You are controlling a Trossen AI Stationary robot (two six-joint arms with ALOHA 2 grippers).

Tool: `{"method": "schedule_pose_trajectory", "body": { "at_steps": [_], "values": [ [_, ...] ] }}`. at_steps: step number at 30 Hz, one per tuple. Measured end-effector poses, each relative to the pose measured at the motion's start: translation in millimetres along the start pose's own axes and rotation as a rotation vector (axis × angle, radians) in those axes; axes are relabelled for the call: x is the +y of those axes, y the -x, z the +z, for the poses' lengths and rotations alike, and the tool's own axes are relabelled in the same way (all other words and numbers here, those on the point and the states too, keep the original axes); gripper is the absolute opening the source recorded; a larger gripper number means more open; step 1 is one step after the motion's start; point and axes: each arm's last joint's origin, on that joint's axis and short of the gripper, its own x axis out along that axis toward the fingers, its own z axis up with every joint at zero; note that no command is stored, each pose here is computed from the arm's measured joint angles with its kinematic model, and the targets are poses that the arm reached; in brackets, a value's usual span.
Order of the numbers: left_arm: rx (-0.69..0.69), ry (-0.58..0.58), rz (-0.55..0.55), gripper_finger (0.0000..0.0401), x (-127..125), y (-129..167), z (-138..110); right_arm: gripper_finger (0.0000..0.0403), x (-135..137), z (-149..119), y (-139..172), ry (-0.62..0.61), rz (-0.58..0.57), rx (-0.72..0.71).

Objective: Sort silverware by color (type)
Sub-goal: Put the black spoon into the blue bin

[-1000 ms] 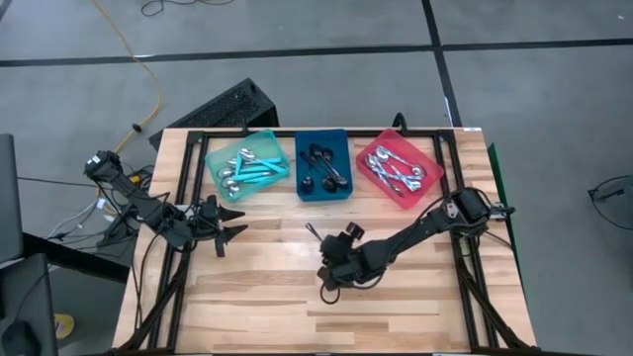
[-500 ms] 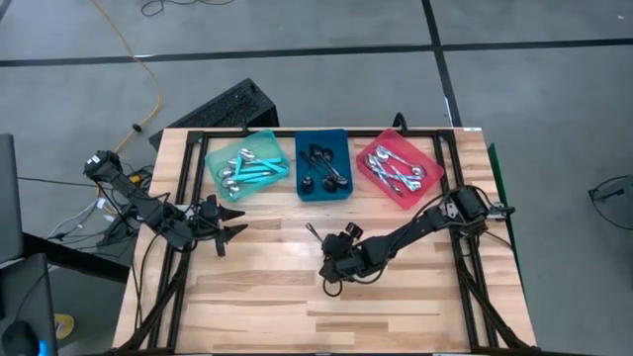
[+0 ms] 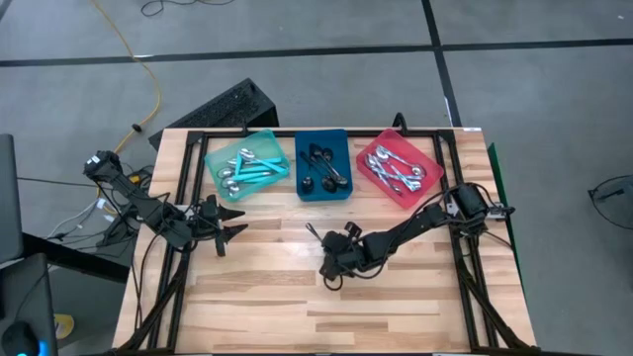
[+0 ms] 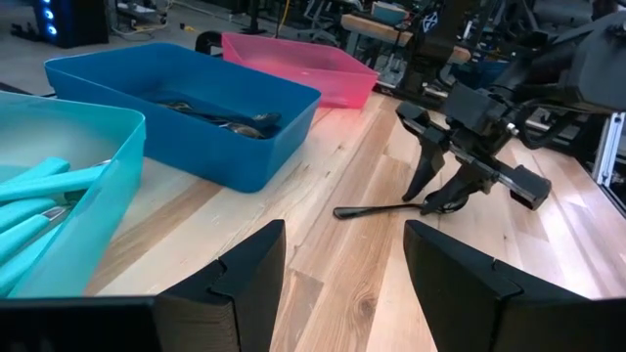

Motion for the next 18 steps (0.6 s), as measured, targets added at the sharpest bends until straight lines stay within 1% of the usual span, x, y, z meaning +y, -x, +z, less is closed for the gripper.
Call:
{"method": "schedule_pose_trajectory", "body": {
  "at_steps": [5,9,12,18],
  "values": [
    [0.0,0.0,0.0,0.0194,0.0,0.0,0.0,0.0066,-0.7,0.0,-0.5,0.0,-0.001,0.005],
    [0.0,0.0,0.0,0.0194,0.0,0.0,0.0,0.0033,-1.0,-0.4,-0.5,0.002,-0.003,0.007],
    [0.0,0.0,0.0,0.0194,0.0,0.0,0.0,0.0022,-1.0,-0.5,-0.6,0.002,-0.001,0.01],
    [0.0,0.0,0.0,0.0194,0.0,0.0,0.0,0.0024,-1.1,-0.1,-0.1,0.001,0.007,0.019]
  ]
}}
